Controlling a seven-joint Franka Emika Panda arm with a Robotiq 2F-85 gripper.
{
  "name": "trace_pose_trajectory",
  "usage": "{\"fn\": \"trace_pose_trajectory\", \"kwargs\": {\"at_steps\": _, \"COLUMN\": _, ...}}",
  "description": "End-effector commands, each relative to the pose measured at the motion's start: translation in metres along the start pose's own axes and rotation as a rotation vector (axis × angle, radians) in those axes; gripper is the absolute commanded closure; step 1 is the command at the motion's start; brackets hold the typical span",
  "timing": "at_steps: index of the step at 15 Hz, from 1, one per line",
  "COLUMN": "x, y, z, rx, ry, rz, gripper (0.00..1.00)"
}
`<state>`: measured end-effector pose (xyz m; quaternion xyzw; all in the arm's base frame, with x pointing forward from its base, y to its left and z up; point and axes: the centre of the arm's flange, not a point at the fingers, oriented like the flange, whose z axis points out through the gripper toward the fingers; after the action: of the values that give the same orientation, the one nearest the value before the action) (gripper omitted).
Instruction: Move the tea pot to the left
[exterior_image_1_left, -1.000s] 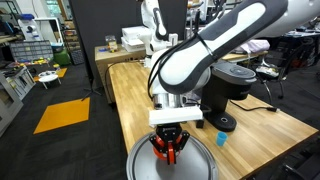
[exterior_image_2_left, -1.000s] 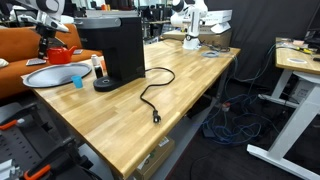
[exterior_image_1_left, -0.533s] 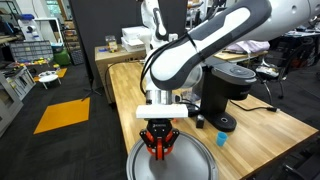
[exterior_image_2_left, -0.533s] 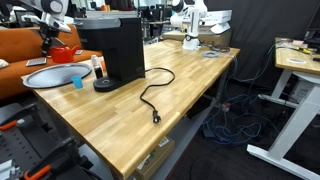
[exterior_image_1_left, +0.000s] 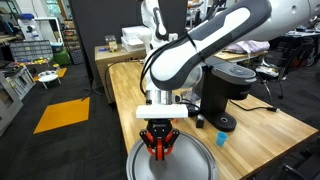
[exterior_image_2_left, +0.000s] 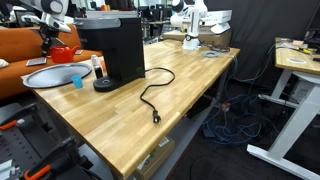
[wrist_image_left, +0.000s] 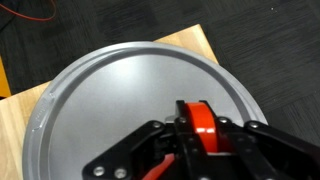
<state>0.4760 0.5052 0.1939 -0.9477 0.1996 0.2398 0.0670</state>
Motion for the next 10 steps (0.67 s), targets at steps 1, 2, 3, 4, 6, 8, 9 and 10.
{"fn": "trace_pose_trajectory", "kwargs": {"at_steps": 1, "x": 0.0005, "y": -0.008, "z": -0.0054, "rx": 0.029, "ry": 0.007, "rz": 0.03, "gripper": 0.96}}
{"fn": "trace_pose_trajectory", "kwargs": {"at_steps": 2, "x": 0.0009, "y": -0.01, "z": -0.0073, "rx": 0.052, "ry": 0.001, "rz": 0.048, "gripper": 0.96}}
{"fn": "trace_pose_trajectory", "kwargs": {"at_steps": 3, "x": 0.0016, "y": -0.0124, "z": -0.0099, "rx": 0.081, "ry": -0.004, "rz": 0.069, "gripper": 0.96}}
{"fn": "trace_pose_trajectory", "kwargs": {"at_steps": 4, "x": 0.0021, "y": -0.0149, "z": -0.012, "rx": 0.114, "ry": -0.012, "rz": 0.088, "gripper": 0.96}}
{"fn": "trace_pose_trajectory", "kwargs": {"at_steps": 6, "x": 0.0026, "y": -0.017, "z": -0.0141, "rx": 0.163, "ry": -0.031, "rz": 0.135, "gripper": 0.96}}
{"fn": "trace_pose_trajectory", "kwargs": {"at_steps": 8, "x": 0.0045, "y": -0.0166, "z": -0.0119, "rx": 0.182, "ry": -0.04, "rz": 0.173, "gripper": 0.96}}
{"fn": "trace_pose_trajectory", "kwargs": {"at_steps": 9, "x": 0.0062, "y": -0.0154, "z": -0.0095, "rx": 0.184, "ry": -0.046, "rz": 0.193, "gripper": 0.96}}
{"fn": "trace_pose_trajectory", "kwargs": {"at_steps": 10, "x": 0.0078, "y": -0.0143, "z": -0.0068, "rx": 0.185, "ry": -0.05, "rz": 0.209, "gripper": 0.96}}
